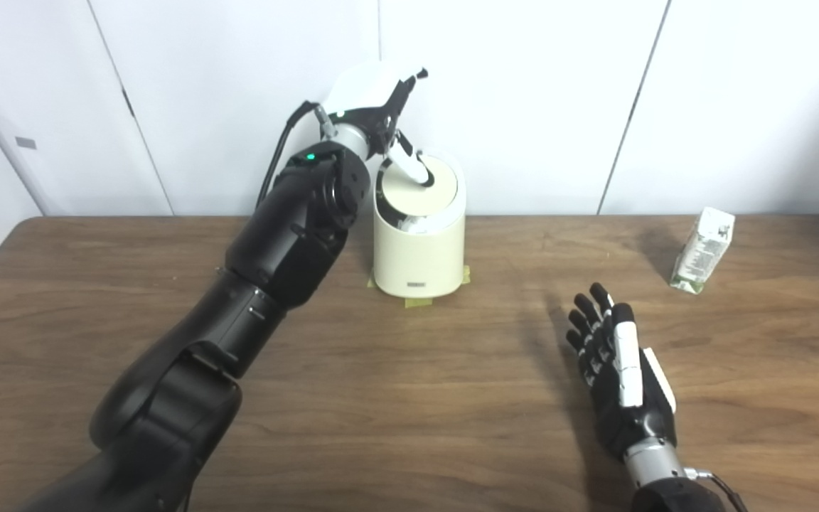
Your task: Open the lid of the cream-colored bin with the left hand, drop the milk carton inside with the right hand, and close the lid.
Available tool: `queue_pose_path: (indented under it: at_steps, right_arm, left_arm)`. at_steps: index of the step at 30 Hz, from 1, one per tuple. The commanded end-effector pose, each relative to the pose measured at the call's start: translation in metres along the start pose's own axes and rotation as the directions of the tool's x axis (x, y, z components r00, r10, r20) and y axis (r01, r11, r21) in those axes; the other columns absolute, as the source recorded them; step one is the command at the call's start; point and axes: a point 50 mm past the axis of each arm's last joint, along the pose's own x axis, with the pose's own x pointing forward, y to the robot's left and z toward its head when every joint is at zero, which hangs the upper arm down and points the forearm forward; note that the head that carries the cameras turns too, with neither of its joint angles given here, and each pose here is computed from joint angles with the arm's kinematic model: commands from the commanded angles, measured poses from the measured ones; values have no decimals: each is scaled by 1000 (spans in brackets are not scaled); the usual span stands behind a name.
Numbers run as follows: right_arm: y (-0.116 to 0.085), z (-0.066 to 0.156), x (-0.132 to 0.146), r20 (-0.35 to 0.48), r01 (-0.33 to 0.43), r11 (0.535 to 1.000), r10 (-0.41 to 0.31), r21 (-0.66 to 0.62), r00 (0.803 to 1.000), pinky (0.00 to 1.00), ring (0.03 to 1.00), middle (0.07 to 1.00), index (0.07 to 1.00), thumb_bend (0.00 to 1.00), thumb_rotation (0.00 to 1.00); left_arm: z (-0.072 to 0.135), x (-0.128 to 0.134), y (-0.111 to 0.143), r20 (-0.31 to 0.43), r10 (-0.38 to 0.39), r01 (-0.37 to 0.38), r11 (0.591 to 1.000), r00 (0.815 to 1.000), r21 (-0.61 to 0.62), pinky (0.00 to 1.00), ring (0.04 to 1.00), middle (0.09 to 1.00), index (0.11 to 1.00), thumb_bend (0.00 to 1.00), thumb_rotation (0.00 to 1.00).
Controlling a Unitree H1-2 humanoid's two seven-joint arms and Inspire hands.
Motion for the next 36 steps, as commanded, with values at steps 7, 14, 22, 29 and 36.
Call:
queue_pose_path:
  at_steps: [7, 14, 22, 29, 36]
  right_arm:
    - [11, 20, 4, 86, -24, 1000, 22, 18, 996, 945, 959, 961, 996, 585, 963]
    - [13, 21, 2, 83, -32, 999, 30, 20, 996, 950, 954, 962, 994, 583, 942]
    - [12, 22, 1, 78, -27, 999, 25, 19, 997, 929, 949, 962, 997, 576, 950]
    - [10, 22, 2, 77, -21, 1000, 21, 3, 997, 917, 947, 958, 997, 574, 954]
    - [10, 24, 0, 77, -18, 1000, 18, 4, 997, 913, 949, 958, 994, 572, 951]
  left_arm:
    - [14, 8, 35, 82, 75, -79, 995, 994, 54, 776, 886, 959, 944, 1000, 79]
    - [14, 6, 32, 90, 72, -83, 988, 993, 130, 782, 872, 955, 924, 1000, 61]
    - [14, 6, 31, 92, 74, -88, 983, 993, 164, 782, 865, 946, 920, 1000, 52]
    - [14, 7, 35, 105, 84, -104, 975, 991, 197, 778, 898, 958, 930, 1000, 53]
    - [20, 5, 32, 116, 63, -88, 970, 991, 227, 752, 876, 936, 924, 1000, 65]
